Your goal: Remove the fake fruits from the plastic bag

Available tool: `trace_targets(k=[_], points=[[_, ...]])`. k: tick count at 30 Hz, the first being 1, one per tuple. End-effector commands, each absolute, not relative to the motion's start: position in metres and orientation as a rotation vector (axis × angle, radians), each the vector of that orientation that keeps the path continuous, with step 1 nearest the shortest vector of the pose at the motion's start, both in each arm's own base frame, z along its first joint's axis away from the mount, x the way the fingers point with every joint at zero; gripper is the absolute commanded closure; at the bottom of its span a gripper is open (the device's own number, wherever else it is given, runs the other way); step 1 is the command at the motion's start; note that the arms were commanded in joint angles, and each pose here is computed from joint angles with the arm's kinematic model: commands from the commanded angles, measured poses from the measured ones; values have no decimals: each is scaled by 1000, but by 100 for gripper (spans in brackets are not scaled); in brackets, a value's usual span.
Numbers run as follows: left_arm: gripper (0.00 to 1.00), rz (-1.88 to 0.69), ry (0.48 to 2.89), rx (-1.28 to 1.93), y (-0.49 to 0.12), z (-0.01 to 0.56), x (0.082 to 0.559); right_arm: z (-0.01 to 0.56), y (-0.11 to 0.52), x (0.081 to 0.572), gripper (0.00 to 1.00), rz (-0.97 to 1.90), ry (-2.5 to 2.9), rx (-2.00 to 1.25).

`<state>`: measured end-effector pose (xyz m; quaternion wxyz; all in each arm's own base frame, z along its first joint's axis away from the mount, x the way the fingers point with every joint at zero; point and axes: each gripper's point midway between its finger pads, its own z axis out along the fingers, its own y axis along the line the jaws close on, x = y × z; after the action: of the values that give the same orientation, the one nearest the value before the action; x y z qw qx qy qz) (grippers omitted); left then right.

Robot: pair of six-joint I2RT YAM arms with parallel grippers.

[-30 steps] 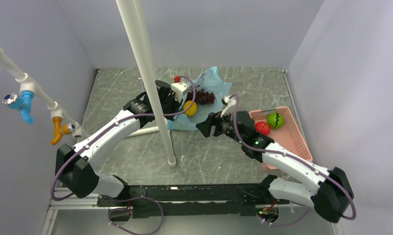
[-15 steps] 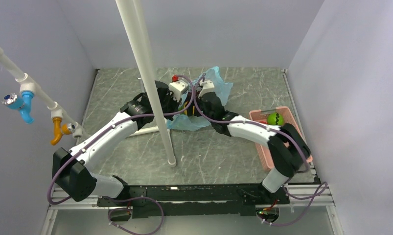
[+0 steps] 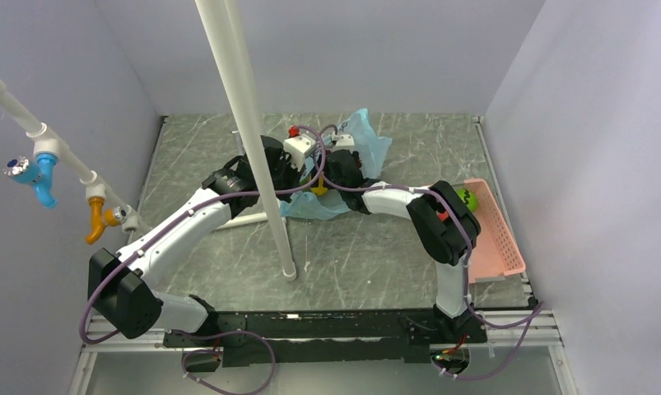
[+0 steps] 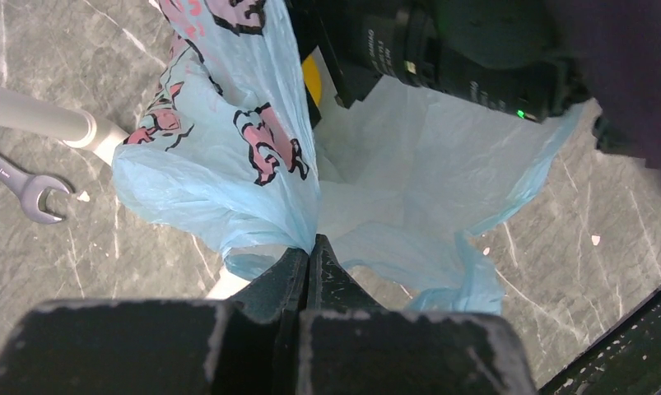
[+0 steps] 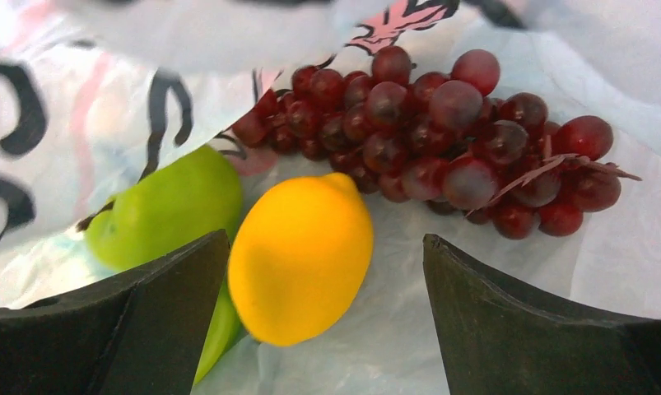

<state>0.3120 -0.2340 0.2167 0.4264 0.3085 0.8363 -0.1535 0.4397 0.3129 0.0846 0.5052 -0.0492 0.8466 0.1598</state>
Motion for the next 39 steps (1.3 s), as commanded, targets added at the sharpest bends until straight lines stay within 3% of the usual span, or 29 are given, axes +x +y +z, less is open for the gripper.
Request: trace_targets(k=[1,10,19,23,25,28,34,39], points=[[100,-431,2006,774,-241,242,309,104,323,463,9,440,1981,-41],[100,-438,2008,774,-242,242,309,61,327,478,14,345,2095,0],[100,-442,2009,778,-243,241,308,62,330,469,39,405,2092,-17],[100,-443,2010,776,-243,241,308,85,334,464,57,443,2062,-72],[100,-445,2011,778,-243,241,308,98,334,460,61,468,2049,-86],[100,-449,2015,779,-244,240,308,119,330,449,80,505,2020,-94],[100,-449,2022,778,-244,237,309,147,323,421,100,586,2000,-121],[100,-442,2036,780,-245,233,310,174,314,387,100,685,1957,-164]])
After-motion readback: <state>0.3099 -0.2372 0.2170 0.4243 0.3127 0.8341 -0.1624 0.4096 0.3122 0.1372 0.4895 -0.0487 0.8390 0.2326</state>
